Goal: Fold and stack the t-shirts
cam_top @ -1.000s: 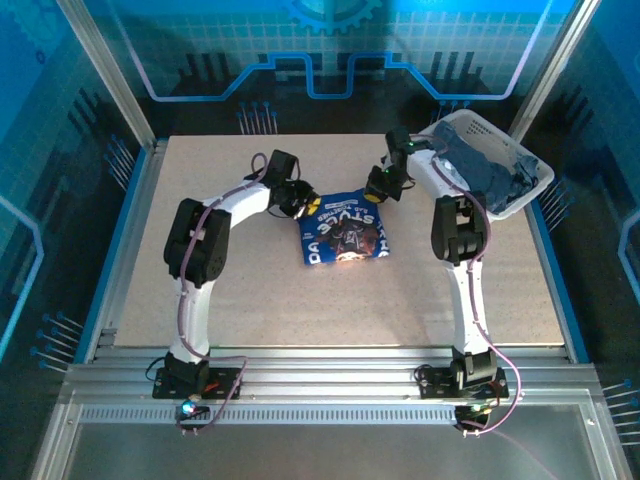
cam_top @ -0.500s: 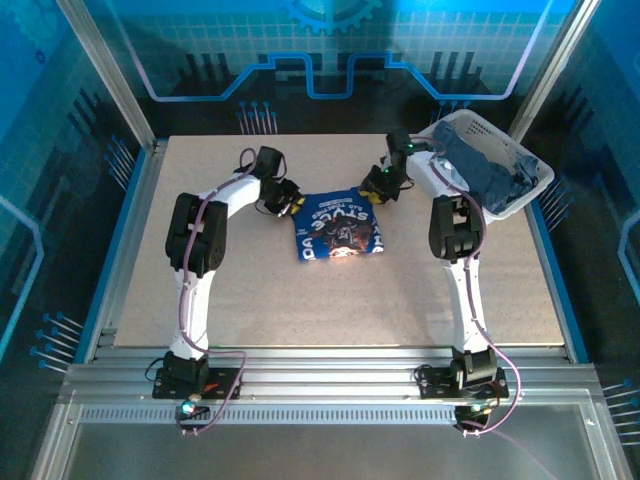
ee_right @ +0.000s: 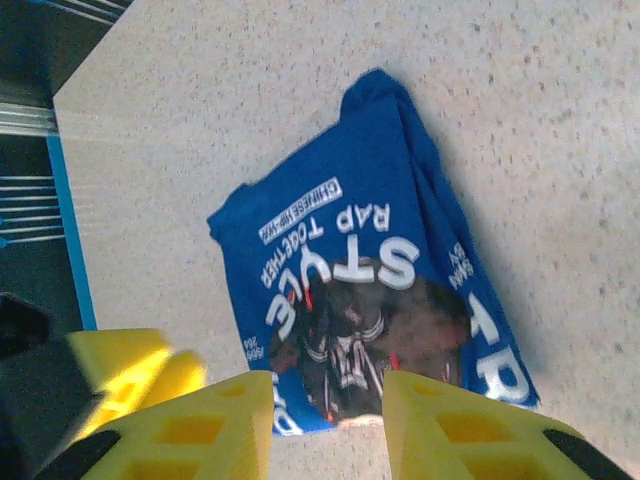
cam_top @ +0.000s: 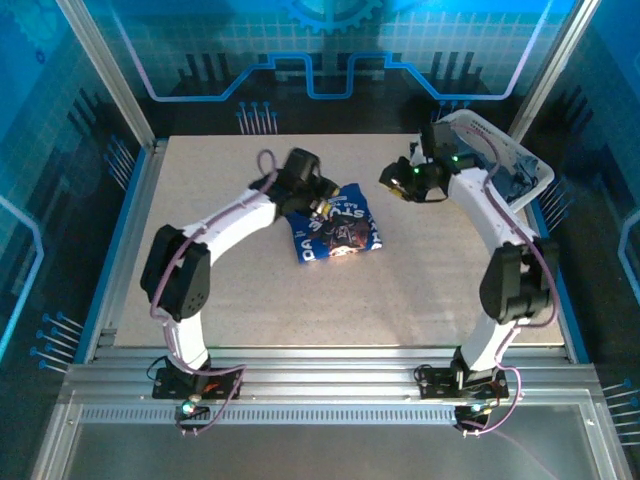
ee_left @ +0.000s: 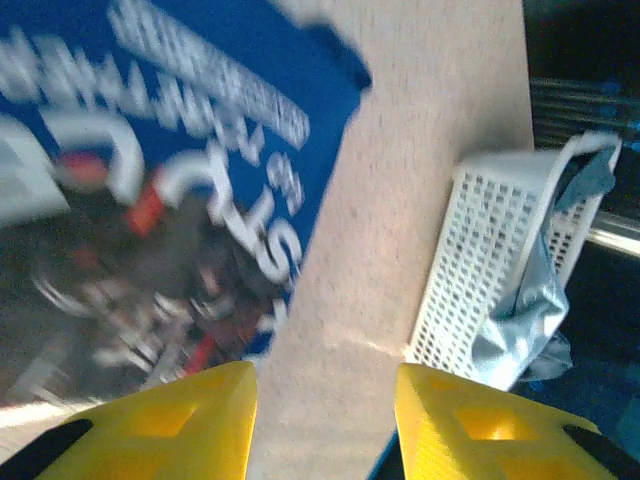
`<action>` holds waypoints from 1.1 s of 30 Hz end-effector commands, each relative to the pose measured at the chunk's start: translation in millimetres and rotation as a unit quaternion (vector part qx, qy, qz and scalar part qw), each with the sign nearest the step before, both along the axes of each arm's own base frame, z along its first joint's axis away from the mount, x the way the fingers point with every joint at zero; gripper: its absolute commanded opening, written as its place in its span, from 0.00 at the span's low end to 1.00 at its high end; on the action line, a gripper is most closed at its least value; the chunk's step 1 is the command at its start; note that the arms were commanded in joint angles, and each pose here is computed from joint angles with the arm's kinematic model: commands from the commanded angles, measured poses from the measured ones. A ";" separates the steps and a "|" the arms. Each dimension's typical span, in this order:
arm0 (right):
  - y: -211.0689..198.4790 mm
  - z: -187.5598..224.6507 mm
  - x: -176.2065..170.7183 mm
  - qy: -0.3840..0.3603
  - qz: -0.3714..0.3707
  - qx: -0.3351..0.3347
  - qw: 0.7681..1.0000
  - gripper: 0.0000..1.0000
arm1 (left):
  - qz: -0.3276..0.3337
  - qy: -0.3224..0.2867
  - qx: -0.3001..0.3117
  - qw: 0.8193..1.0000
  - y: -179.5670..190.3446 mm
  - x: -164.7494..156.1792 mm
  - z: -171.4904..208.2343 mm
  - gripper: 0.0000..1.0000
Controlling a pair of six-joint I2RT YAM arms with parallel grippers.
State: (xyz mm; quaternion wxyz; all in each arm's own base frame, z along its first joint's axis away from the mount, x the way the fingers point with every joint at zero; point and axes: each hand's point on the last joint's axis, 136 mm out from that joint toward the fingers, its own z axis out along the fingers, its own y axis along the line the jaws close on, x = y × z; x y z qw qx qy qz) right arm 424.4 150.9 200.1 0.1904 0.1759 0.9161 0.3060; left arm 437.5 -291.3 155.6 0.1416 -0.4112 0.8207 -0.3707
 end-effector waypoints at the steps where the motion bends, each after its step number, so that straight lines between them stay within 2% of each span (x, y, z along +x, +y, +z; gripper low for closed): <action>1: -0.4 0.5 -12.3 -0.002 -0.008 0.035 0.999 0.35 | 0.113 0.031 -0.039 0.992 -11.8 11.9 -34.8 0.42; 4: -1.9 2.4 -28.6 -0.001 0.001 0.041 0.999 0.35 | 0.148 0.020 -0.054 0.987 -24.3 22.0 -45.9 0.42; 7: -5.7 0.4 -41.8 0.007 0.004 0.046 0.999 0.35 | 0.176 0.021 -0.052 0.983 -28.0 19.2 -50.4 0.41; 10: -13.1 1.2 -52.4 0.015 0.000 0.045 0.999 0.36 | 0.218 0.067 -0.042 0.973 -22.8 -18.3 -51.2 0.42; 13: -17.9 7.5 -59.2 0.006 0.000 0.039 0.999 0.38 | 0.252 0.111 -0.039 0.960 -18.1 -65.1 -59.1 0.49; 17: -16.7 8.0 -65.8 0.007 0.003 0.045 0.999 0.40 | 0.263 0.132 -0.075 0.953 -31.4 -91.6 -82.9 0.50; 21: -16.3 1.9 -69.8 0.016 0.003 0.048 0.999 0.40 | 0.284 0.132 -0.098 0.944 -41.0 -86.8 -93.9 0.55; 26: -15.7 -1.8 -76.2 0.018 0.009 0.049 0.999 0.40 | 0.324 0.088 -0.125 0.933 -43.1 -58.6 -106.8 0.63; 30: -15.9 -3.9 -80.1 0.019 0.016 0.045 0.999 0.40 | 0.330 0.081 -0.132 0.931 -46.6 -49.6 -118.1 0.62; 33: -15.4 -6.9 -81.3 0.024 0.018 0.046 0.998 0.40 | 0.351 0.076 -0.136 0.923 -41.6 -42.2 -131.4 0.53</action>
